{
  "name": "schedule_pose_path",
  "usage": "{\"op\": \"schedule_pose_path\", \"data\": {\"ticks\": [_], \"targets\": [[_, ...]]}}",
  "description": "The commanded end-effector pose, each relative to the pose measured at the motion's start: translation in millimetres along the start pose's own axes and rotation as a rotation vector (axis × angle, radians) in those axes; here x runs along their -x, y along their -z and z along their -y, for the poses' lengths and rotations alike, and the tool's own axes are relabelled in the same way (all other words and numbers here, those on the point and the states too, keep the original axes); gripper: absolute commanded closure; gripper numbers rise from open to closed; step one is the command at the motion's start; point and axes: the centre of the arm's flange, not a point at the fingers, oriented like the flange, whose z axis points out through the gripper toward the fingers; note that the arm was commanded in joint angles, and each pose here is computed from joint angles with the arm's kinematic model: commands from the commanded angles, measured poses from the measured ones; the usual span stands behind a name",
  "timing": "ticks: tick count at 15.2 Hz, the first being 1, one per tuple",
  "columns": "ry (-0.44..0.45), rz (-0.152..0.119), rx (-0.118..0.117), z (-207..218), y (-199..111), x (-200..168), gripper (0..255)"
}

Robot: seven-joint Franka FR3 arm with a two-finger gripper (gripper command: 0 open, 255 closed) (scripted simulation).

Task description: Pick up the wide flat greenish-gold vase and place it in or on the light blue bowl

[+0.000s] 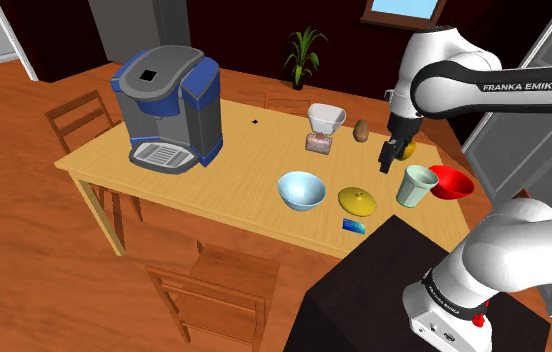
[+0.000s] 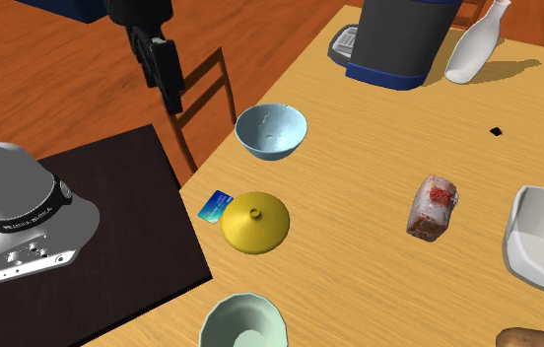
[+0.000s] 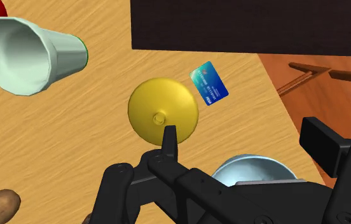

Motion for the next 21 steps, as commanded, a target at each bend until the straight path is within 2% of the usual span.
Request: {"op": "schedule_pose_path", "data": {"ticks": [1,17,21], "targets": [[0.006,-0.018,-0.004,-9.8,-21.1,-3.6,0],[0.047,-0.12,-0.038,-97.7,-197.9,-71.5,0],[0.049,-0.124,-0.04,-100.8,-221.4,-77.0,0]]}}
